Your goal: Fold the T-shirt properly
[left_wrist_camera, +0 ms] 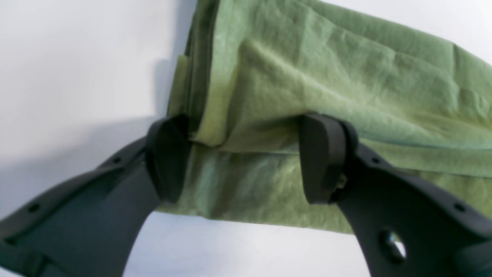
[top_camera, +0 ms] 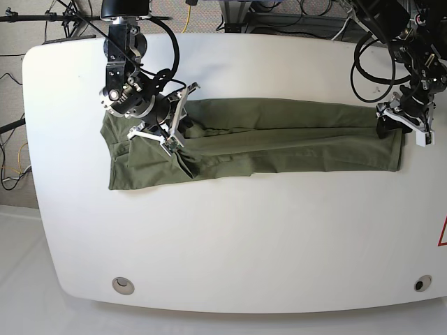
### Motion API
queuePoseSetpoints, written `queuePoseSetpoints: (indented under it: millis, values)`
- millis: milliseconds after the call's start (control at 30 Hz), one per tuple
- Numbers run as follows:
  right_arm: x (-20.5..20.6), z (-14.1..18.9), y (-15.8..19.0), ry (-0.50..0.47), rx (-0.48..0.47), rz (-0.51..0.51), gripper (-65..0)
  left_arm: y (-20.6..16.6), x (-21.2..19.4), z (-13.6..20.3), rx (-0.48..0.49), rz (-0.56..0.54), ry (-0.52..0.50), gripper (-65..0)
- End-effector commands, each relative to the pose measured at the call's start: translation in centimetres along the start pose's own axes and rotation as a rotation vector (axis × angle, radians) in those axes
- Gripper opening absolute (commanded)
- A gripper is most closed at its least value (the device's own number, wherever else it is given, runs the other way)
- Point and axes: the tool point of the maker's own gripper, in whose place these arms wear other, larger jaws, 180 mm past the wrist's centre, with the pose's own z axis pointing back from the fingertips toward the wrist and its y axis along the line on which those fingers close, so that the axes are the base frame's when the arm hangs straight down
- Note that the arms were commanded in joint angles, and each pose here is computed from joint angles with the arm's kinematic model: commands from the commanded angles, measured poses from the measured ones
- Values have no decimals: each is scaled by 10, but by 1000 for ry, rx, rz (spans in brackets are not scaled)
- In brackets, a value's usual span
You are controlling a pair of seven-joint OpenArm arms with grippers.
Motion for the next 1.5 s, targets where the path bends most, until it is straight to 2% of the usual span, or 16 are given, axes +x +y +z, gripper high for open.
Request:
queuePoseSetpoints:
  millis: [0,233,567,967,1467]
  values:
    - [20,5,0,-81,9,2,-560,2,9,7,9,-26,-28,-244]
    - [26,6,2,-116,22,-10,-552,2,7,9,12,-34,-27,-244]
    - [21,3,-5,-82,-2,2,-560,0,6,7,6,-26,-30,-243]
    - [16,-5,-4,-66,19,-10,-560,-3,8,5,-4,-16,-47,-244]
    - [30,-12,31,-81,97,57,-563,-1,19,8,3,-29,-78,-240]
